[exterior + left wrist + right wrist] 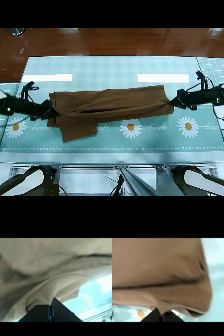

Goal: Fold the shirts.

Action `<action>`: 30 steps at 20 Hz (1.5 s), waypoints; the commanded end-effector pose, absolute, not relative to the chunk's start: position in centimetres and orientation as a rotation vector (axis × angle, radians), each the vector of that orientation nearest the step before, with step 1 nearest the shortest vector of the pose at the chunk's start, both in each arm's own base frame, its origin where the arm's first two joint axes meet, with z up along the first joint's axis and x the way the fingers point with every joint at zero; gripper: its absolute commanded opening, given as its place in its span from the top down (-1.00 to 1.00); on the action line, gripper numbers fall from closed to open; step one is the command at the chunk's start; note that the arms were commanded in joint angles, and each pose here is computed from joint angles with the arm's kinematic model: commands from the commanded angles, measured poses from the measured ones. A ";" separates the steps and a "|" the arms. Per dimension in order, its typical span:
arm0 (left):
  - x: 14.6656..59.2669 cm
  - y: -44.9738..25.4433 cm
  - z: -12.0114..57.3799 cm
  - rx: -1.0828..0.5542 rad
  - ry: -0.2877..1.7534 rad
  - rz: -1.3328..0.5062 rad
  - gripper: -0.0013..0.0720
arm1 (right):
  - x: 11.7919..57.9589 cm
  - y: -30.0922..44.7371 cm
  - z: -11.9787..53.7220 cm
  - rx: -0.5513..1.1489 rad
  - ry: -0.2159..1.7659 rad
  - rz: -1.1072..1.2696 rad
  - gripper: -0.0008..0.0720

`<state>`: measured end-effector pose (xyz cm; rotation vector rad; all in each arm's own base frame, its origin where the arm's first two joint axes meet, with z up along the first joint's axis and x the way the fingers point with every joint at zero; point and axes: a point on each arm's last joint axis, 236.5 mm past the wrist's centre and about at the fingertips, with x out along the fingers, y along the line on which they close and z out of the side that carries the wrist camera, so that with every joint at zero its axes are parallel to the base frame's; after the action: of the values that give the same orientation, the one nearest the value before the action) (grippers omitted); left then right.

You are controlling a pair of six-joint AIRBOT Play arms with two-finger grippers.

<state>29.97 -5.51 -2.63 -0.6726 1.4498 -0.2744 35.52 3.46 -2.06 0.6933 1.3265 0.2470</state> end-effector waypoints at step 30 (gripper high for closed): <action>41.6 6.6 -0.4 -0.640 1.435 -0.035 -0.96 | 42.1 -5.7 -0.7 0.718 1.340 0.233 -0.44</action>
<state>42.61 2.77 -2.17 -0.6291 1.4876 -0.1820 44.62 -1.64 -1.07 0.8113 1.2824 0.3148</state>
